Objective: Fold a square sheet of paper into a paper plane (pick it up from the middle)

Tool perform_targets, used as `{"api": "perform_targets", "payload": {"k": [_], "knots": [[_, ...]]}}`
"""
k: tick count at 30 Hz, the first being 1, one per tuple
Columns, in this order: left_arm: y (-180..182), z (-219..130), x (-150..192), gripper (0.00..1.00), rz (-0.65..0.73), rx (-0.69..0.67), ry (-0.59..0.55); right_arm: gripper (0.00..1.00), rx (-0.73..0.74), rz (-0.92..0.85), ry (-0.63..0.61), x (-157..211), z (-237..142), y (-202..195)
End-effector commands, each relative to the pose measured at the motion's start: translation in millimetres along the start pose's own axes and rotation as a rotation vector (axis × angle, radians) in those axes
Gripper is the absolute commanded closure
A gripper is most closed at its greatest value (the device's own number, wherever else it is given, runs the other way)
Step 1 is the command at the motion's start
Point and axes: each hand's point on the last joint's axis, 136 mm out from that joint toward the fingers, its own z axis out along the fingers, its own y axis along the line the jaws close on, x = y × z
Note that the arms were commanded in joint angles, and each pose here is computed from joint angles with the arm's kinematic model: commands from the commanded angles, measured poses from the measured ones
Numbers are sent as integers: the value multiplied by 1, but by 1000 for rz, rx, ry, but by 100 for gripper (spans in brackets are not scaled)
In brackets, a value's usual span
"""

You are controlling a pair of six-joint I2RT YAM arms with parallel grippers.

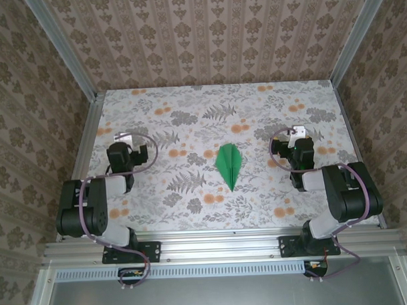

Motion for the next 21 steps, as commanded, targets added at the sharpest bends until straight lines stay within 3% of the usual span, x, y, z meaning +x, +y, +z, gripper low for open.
{"api": "perform_targets", "payload": {"k": [1, 5, 21], "knots": [[-4, -1, -14, 0, 14, 44, -92, 0, -16, 15, -33, -11, 1, 2], [2, -4, -14, 0, 7, -26, -101, 0, -16, 15, -33, -10, 1, 2], [1, -2, -13, 0, 4, 3, -90, 0, -16, 16, -33, -10, 1, 2]]}}
